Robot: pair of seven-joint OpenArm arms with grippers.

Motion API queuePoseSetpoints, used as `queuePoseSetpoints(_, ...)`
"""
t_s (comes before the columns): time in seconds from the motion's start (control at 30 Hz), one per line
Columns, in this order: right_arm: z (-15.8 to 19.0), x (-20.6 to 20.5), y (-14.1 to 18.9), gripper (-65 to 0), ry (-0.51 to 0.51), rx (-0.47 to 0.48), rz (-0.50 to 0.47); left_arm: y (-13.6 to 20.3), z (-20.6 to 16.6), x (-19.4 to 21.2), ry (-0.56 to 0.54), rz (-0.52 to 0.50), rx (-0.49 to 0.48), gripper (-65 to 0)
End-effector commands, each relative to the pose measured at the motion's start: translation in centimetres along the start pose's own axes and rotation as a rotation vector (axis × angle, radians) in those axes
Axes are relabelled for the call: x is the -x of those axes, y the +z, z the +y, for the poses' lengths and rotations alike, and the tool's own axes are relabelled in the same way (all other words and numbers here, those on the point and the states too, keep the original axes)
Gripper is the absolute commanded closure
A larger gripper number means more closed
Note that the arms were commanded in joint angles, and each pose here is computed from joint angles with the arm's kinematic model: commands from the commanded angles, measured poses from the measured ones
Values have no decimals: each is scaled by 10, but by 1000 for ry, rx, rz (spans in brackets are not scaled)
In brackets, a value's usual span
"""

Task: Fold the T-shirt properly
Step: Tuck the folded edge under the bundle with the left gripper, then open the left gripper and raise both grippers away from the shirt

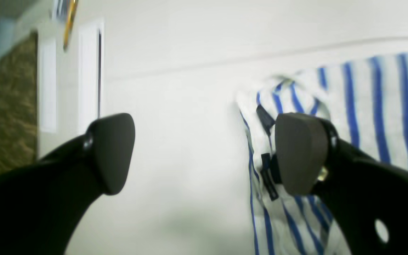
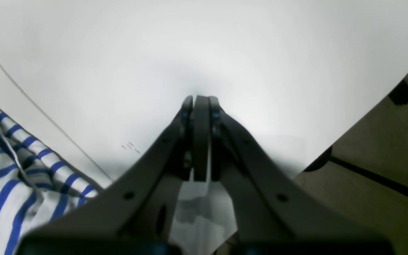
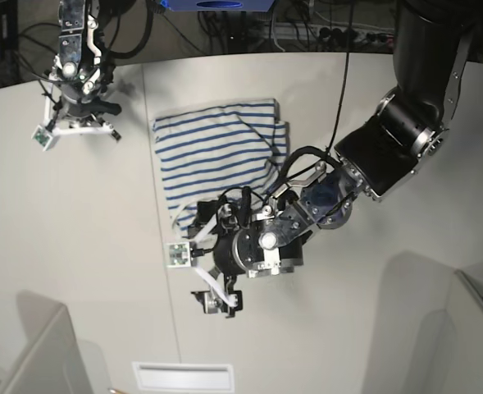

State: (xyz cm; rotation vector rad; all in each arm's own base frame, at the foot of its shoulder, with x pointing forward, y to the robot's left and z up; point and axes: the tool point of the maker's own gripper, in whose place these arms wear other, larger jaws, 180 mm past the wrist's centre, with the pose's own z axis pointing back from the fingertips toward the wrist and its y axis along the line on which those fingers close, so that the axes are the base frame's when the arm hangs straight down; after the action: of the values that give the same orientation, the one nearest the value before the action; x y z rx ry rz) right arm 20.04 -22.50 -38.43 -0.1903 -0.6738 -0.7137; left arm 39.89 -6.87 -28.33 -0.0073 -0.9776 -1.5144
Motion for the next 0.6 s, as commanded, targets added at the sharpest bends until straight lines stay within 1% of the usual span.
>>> queuePoseSetpoints(0.0,-2,-17,3,0,0,4,-61,12,12,6,-6,3,-49,-568)
queuePoseSetpoints(0.03,-2,-17,3,0,1,5,-62,21,12,11,4,-2,-64,-528)
queuePoseSetpoints(0.1,-2,-18,3,0,0,5,-67,40,11,22,68,-21,-108,-385)
queuePoseSetpoints(0.13,-2,-20,3,0,0,6,-77,53,15,28,111,-34,-147,-278)
queuePoseSetpoints(0.17,-2,-23,3,0,1,7,-97,64,16,31,139,-45,-183,-186)
queuePoseSetpoints(0.23,-4,-29,5,0,4,11,-139,86,12,48,206,-29,-268,0)
queuePoseSetpoints(0.3,-7,-38,5,0,31,9,-182,107,3,71,261,24,-356,0)
queuePoseSetpoints(0.33,-4,-43,6,0,66,-10,-206,114,-6,81,276,57,-375,0)
queuePoseSetpoints(0.4,-3,-47,7,0,107,-29,-237,118,-24,95,293,99,-373,0)
queuePoseSetpoints(0.47,-6,-52,9,0,130,-33,-277,121,-44,106,327,108,-355,0)
queuePoseSetpoints(0.5,-9,-53,10,0,146,-32,-294,123,-55,113,351,109,-345,0)
queuePoseSetpoints(0.57,-19,-56,14,0,201,-26,-342,129,-77,120,400,78,-332,0)
